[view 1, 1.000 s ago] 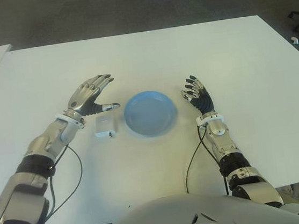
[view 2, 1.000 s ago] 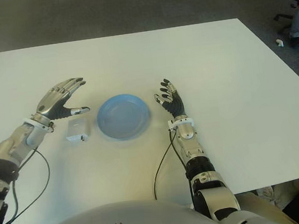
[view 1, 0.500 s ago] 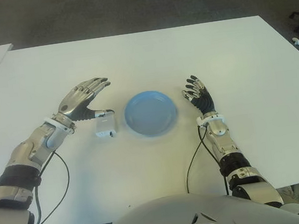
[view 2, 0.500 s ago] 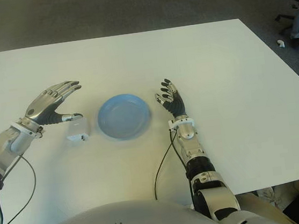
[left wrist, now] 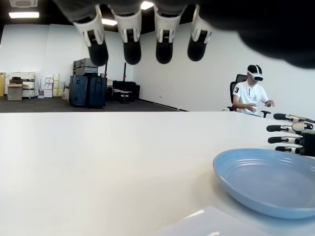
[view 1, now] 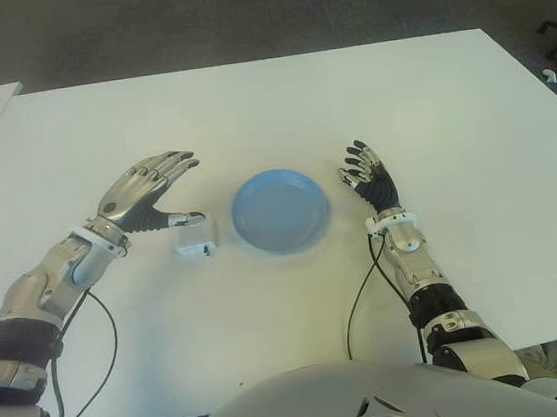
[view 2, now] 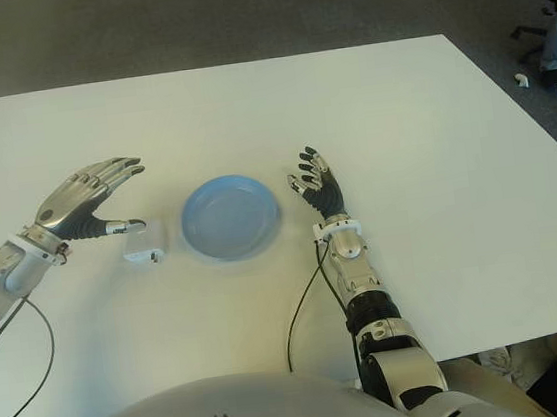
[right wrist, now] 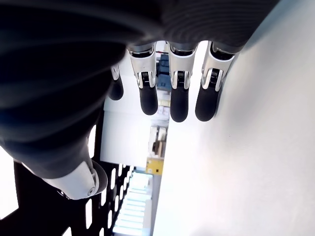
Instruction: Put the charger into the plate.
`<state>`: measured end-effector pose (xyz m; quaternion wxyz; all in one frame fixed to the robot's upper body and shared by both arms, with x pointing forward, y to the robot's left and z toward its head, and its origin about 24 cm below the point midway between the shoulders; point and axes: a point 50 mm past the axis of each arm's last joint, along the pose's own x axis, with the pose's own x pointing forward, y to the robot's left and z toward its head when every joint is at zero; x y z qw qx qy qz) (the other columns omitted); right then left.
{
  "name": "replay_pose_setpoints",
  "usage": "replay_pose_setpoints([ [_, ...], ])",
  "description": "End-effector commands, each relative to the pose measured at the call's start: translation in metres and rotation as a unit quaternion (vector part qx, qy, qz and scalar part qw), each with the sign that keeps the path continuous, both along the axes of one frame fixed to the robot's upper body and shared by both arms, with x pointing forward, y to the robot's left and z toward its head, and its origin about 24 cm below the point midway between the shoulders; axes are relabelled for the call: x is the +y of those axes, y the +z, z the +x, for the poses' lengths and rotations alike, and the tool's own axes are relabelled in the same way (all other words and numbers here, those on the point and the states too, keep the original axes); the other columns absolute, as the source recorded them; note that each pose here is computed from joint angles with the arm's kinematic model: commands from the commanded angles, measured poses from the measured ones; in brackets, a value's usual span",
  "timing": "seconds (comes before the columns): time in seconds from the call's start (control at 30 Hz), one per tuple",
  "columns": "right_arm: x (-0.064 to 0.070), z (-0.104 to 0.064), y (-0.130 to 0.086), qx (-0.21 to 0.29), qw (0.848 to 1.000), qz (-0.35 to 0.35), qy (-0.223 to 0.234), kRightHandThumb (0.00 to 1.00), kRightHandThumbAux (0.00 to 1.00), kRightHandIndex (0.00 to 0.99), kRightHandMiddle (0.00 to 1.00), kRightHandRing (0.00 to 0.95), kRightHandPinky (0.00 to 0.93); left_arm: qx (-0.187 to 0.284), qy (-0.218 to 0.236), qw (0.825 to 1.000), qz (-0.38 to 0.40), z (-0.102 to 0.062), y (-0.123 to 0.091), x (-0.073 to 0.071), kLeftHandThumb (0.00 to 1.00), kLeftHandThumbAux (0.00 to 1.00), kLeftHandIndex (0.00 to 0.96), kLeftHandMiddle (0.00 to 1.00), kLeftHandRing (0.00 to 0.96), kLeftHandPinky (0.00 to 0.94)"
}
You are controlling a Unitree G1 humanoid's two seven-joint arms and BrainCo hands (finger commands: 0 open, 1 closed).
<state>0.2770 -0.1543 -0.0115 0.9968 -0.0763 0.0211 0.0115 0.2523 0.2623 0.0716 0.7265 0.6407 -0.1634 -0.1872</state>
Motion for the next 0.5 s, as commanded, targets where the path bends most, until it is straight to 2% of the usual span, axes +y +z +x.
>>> replay_pose_setpoints([
  [0.03, -0.003, -0.009, -0.017, 0.050, 0.999, -0.001, -0.005, 0.537, 0.712, 0.028, 0.160, 0.169, 0.204, 0.026, 0.002, 0.999, 0.023, -0.013, -0.008, 0.010, 0.402, 0.125, 0.000, 0.000, 0.000, 0.062],
  [0.3, -0.003, -0.008, -0.017, 0.048, 0.999, -0.004, -0.007, 0.533, 0.712, 0.031, 0.160, 0.170, 0.211, 0.045, 0.002, 0.998, 0.046, -0.019, -0.013, 0.017, 0.385, 0.140, 0.000, 0.000, 0.000, 0.073],
  [0.5, -0.003, -0.007, -0.016, 0.051, 0.999, -0.003, -0.008, 0.534, 0.710, 0.031, 0.158, 0.170, 0.211, 0.059, 0.007, 0.996, 0.062, -0.025, -0.026, 0.022, 0.366, 0.154, 0.000, 0.000, 0.000, 0.073],
])
